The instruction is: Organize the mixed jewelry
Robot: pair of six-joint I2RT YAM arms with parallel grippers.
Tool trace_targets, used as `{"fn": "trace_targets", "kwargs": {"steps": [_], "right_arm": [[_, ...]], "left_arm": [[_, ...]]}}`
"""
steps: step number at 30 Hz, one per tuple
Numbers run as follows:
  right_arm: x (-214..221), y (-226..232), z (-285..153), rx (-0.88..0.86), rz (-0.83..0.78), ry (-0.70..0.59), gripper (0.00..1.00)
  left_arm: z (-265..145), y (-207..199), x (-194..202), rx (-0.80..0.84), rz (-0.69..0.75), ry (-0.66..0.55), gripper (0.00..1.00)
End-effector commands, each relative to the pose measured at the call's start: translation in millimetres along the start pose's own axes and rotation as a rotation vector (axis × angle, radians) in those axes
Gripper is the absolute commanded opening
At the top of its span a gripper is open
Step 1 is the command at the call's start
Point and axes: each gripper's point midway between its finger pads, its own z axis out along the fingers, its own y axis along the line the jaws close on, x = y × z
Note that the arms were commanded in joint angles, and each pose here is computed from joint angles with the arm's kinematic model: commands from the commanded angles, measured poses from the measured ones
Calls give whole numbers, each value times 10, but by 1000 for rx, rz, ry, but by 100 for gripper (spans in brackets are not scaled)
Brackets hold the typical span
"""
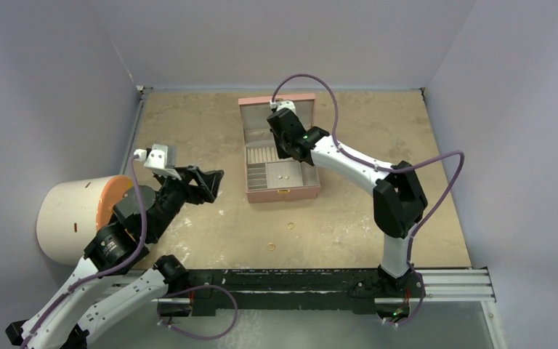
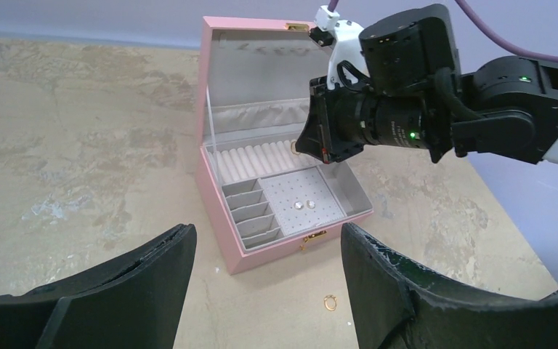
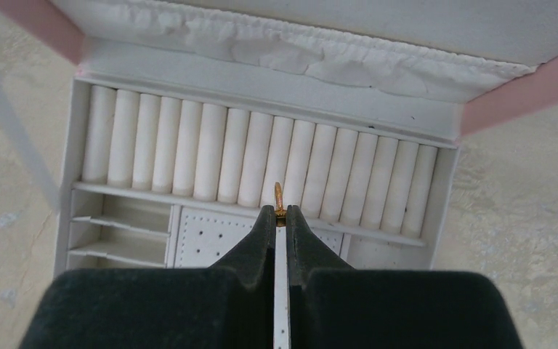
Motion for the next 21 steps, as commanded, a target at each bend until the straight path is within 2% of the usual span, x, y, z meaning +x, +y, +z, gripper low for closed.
{"fn": "trace_targets", "kwargs": {"steps": [1,21], "right_arm": [[-205,-49,84,35,77,-45,0],[16,14,367,-3,136,18,0]], "left_arm": [[26,42,-25,-23,18,-15,72],[54,67,11,-39,39,1,72]]}}
